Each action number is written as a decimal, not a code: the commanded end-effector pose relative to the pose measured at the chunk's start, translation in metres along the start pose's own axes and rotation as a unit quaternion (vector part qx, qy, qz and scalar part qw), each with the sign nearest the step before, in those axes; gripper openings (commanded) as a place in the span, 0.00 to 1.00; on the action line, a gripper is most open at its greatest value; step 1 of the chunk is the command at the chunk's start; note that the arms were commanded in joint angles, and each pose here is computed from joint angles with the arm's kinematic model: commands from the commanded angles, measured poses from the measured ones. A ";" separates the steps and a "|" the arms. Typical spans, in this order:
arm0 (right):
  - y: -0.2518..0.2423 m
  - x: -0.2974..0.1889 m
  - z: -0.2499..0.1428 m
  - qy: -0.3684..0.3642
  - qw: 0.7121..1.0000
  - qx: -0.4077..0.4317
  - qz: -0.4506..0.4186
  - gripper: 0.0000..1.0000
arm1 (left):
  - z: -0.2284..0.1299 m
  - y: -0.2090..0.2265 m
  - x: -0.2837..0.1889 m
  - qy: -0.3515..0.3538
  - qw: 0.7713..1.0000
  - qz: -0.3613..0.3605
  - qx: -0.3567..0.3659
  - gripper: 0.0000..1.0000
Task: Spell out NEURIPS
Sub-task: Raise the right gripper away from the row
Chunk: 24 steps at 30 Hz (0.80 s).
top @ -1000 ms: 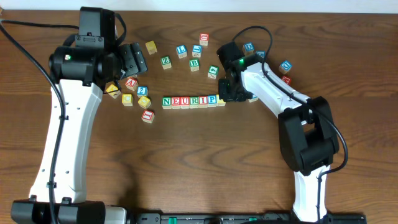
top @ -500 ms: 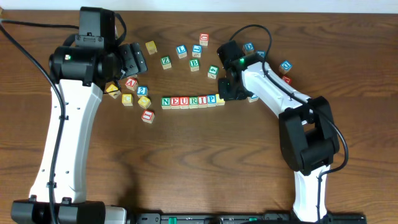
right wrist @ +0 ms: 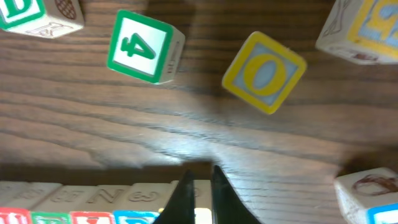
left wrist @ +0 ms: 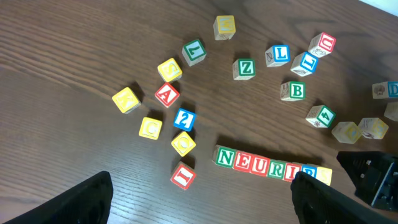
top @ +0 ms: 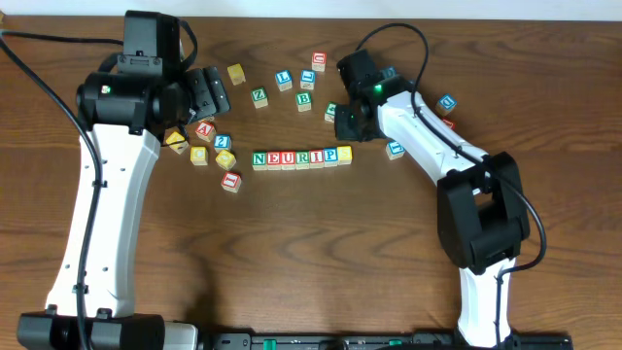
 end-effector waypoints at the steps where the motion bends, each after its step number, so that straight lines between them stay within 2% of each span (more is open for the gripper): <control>1: 0.010 0.013 -0.006 0.010 1.000 0.015 -0.003 0.03 | -0.001 0.002 0.005 0.005 1.000 0.008 0.010 0.90; 24: 0.018 0.031 -0.016 0.031 0.999 0.022 -0.003 0.01 | -0.001 0.002 0.005 0.005 1.000 0.008 0.010 0.90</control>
Point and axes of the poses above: each gripper's point midway between its finger pads, its own x axis out along the fingers, its own y axis along the line the jaws close on, z = x × y, the point moved 5 cm from there along -x, back along the fingers, and after that the axes turned 15 degrees about -x, right-handed, at the moved point
